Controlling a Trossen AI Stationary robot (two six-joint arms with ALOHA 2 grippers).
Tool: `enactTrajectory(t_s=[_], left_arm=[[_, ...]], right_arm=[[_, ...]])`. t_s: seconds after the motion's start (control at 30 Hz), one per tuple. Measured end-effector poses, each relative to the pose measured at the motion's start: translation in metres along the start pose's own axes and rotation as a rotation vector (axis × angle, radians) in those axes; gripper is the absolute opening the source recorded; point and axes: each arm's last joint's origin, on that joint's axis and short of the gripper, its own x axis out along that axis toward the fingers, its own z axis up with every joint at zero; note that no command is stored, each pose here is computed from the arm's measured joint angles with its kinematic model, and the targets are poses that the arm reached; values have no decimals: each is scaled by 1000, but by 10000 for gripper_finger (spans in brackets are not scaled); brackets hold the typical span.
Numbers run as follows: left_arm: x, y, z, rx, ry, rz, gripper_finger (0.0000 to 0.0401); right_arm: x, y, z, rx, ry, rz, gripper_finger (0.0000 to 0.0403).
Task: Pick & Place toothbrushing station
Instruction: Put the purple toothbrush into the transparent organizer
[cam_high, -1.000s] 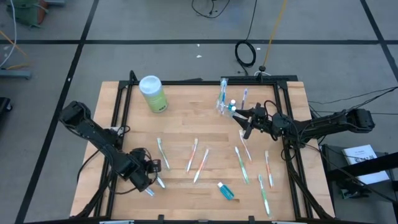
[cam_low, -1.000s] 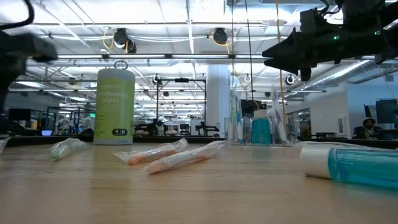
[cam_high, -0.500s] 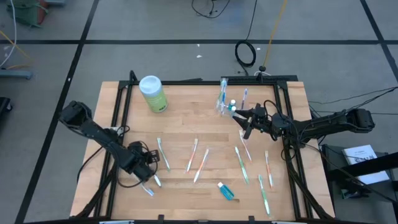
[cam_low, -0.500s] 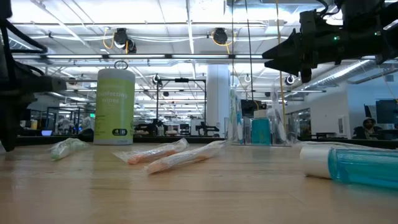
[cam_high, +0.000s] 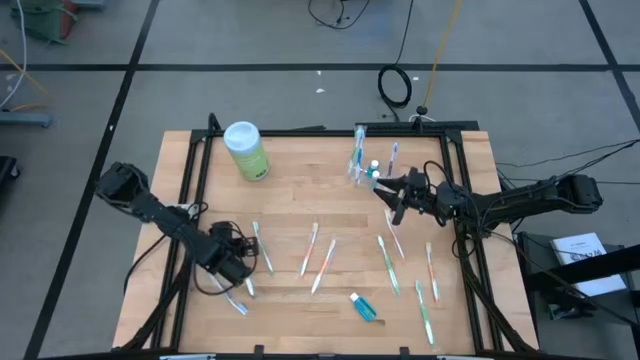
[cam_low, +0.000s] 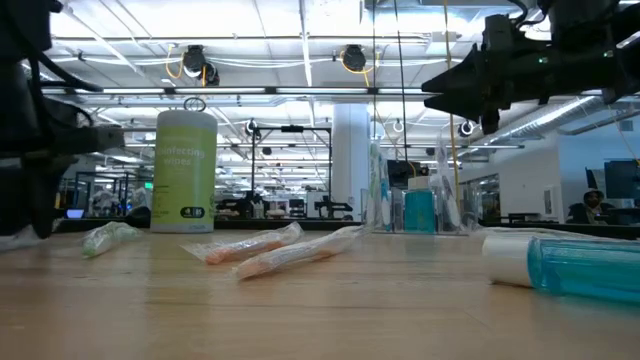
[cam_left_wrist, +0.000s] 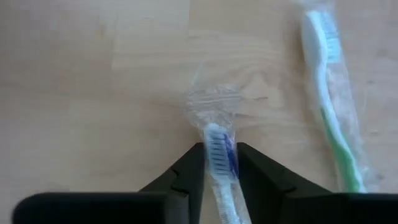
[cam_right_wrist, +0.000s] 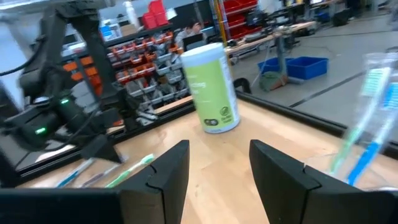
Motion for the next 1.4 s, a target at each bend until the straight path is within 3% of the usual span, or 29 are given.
enactTrajectory(t_s=[0.33, 0.57, 0.77, 0.97, 1.13, 1.4], left_arm=[[3, -14, 13, 106, -178, -140, 29], [3, -30, 17, 200, -303, -281, 11], [1, -37, 30, 244, -350, -291, 10], [-12, -47, 43, 302, -386, -331, 10], [-28, -64, 50, 394, -460, -439, 10], [-54, -102, 57, 585, -581, -712, 10]], right_arm=[[0, 4, -3, -53, 63, 150, 160], [-1, 1, -11, 13, 147, 120, 160], [-3, 1, -20, 64, 242, 98, 160], [-8, 13, -27, 72, 295, 157, 160], [-14, 25, -30, 63, 321, 232, 160], [-25, 43, -36, 95, 353, 314, 160]])
